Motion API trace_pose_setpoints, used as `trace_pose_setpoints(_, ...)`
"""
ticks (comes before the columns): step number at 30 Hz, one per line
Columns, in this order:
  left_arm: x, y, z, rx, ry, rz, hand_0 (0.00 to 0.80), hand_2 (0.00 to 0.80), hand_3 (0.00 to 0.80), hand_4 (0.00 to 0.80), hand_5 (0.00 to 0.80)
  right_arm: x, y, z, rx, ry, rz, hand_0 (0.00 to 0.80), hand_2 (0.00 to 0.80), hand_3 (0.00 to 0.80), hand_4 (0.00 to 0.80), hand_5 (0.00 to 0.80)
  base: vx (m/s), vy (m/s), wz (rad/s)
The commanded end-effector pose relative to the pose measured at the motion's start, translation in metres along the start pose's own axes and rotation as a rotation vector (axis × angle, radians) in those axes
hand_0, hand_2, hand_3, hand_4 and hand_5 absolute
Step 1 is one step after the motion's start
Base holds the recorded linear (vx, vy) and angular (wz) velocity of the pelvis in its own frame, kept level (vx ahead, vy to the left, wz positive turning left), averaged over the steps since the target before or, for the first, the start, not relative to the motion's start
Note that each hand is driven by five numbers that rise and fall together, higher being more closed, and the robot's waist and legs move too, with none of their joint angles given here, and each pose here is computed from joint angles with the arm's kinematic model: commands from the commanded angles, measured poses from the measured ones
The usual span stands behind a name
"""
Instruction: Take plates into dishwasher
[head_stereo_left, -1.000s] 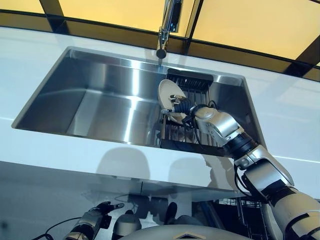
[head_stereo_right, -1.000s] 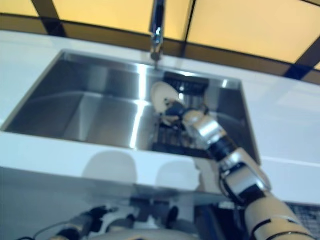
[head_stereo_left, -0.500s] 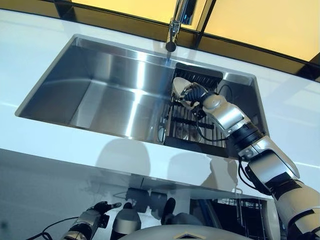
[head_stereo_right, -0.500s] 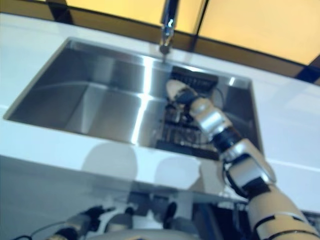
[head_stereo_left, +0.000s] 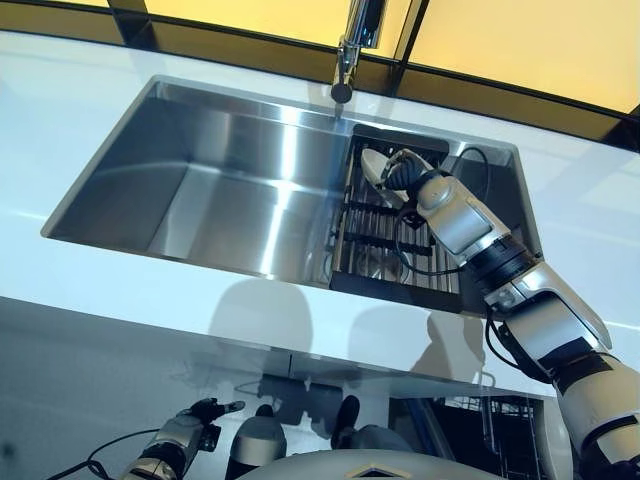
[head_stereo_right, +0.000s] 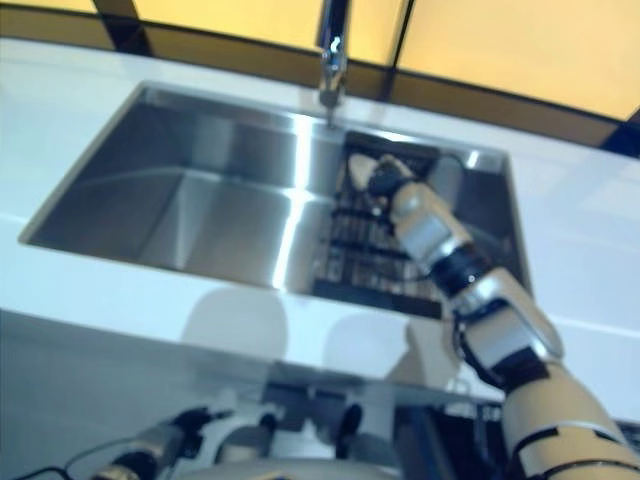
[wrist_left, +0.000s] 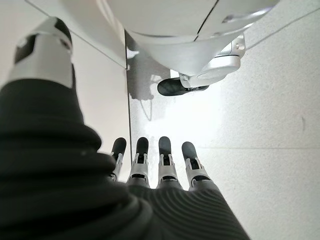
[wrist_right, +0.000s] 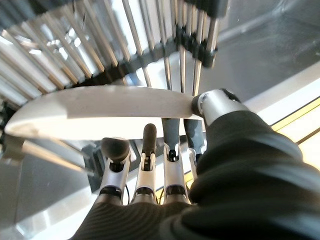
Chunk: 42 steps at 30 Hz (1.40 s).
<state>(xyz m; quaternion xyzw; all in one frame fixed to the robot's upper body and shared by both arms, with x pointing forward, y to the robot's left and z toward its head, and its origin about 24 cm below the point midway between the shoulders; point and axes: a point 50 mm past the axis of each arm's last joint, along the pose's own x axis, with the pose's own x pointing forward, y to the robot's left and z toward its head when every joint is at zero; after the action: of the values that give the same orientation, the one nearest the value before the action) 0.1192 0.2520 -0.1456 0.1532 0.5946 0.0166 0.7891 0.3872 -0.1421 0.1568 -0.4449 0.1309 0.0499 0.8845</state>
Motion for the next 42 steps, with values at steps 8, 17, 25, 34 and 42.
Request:
trace_pose_setpoints(8,0.001,0.0,0.004,0.126,0.005,-0.009,0.0,0.0,0.0,0.0,0.0,-0.012,-0.085,0.005,-0.056,-0.034,-0.206,0.8,0.8,0.8,0.8,0.8,0.0,-0.006,-0.04)
trace_pose_setpoints(17,0.001,0.005,0.002,0.139,0.009,-0.006,0.0,0.0,0.0,0.0,0.0,-0.026,-0.11,-0.012,0.139,-0.1,-0.221,0.8,0.8,0.8,0.8,0.8,0.017,-0.018,-0.12)
trace_pose_setpoints(25,0.001,0.007,0.0,0.155,0.013,-0.004,0.0,0.0,0.0,0.0,0.0,-0.027,-0.109,-0.023,0.322,-0.115,-0.14,0.8,0.8,0.8,0.8,0.8,0.019,-0.014,-0.07)
trace_pose_setpoints(34,0.001,0.006,-0.003,0.158,0.019,-0.007,0.0,0.0,0.0,0.0,0.0,-0.024,-0.098,-0.027,0.458,-0.14,-0.076,0.8,0.8,0.8,0.8,0.8,0.01,-0.008,-0.03)
trace_pose_setpoints(42,0.001,0.007,-0.011,0.172,0.033,-0.002,0.0,0.0,0.0,0.0,0.0,-0.029,-0.102,-0.019,0.604,-0.236,-0.068,0.8,0.8,0.8,0.8,0.8,0.0,0.0,0.0)
